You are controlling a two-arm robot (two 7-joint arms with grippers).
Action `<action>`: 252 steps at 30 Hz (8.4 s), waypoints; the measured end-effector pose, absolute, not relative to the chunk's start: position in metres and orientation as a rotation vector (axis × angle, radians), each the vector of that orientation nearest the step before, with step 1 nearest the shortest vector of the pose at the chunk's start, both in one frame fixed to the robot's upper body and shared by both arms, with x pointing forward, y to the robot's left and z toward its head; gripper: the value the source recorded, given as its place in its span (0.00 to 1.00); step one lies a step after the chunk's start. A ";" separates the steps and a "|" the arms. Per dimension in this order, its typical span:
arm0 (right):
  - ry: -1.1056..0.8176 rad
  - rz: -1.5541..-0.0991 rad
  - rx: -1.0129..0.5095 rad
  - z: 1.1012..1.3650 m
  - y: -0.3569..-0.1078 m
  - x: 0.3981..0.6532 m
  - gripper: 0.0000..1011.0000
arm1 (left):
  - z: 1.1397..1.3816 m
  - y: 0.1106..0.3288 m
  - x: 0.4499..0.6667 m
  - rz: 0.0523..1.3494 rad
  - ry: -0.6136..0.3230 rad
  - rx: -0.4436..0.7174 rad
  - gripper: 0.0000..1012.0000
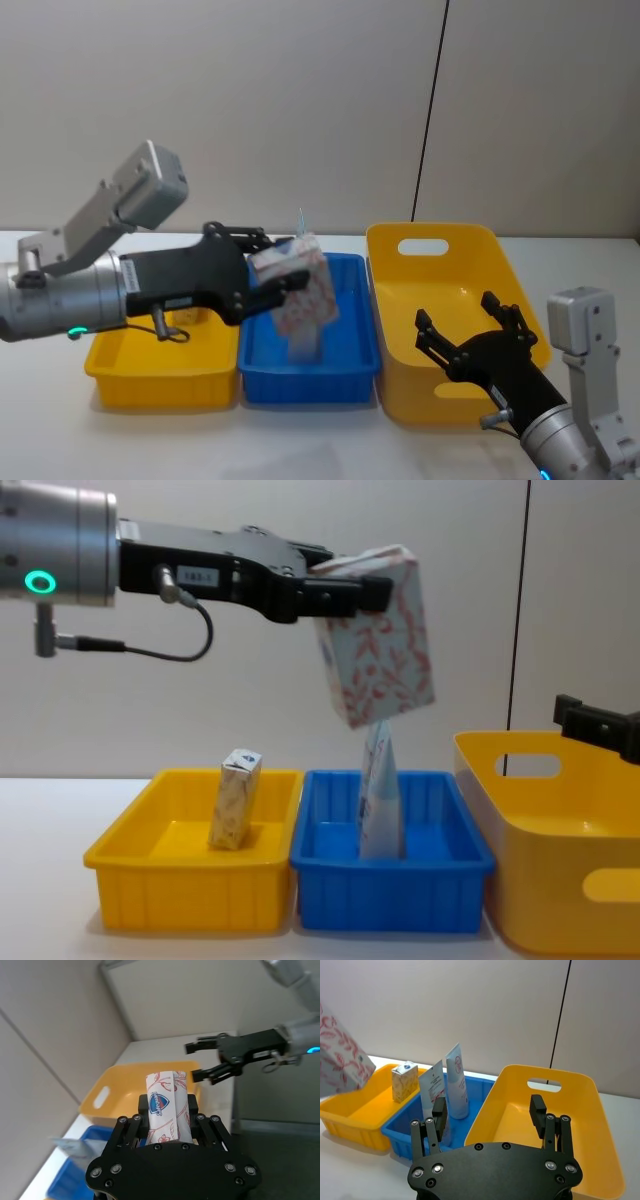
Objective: Bimanual collaborative sorting of washing and personal care products
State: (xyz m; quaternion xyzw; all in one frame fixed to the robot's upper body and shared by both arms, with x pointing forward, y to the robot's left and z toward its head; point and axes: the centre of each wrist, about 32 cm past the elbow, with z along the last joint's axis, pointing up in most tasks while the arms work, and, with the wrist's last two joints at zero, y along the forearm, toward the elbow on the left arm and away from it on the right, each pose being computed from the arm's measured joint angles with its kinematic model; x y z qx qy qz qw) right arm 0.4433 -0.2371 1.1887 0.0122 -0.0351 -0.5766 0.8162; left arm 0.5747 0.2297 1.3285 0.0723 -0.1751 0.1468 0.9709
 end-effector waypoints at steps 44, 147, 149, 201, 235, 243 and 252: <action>-0.075 -1.230 0.026 1.189 -0.237 0.443 0.99 | 1.282 0.247 0.542 0.153 -0.252 0.165 0.38; -0.038 0.073 0.046 1.198 -0.303 0.603 0.99 | 1.281 0.251 0.537 0.154 -0.259 0.170 0.38; -0.042 0.109 0.039 1.197 -0.301 0.609 0.99 | 1.281 0.251 0.537 0.154 -0.259 0.170 0.38; -0.124 0.275 0.009 1.201 -0.270 0.658 0.99 | 1.281 0.251 0.537 0.154 -0.260 0.170 0.38; -0.136 0.267 0.008 1.198 -0.246 0.664 0.99 | 1.281 0.251 0.537 0.154 -0.260 0.170 0.38; -0.146 0.267 0.011 1.196 -0.238 0.664 0.80 | 1.281 0.251 0.537 0.154 -0.260 0.170 0.38; -0.150 0.263 0.009 1.196 -0.235 0.663 0.50 | 1.281 0.251 0.537 0.153 -0.259 0.170 0.38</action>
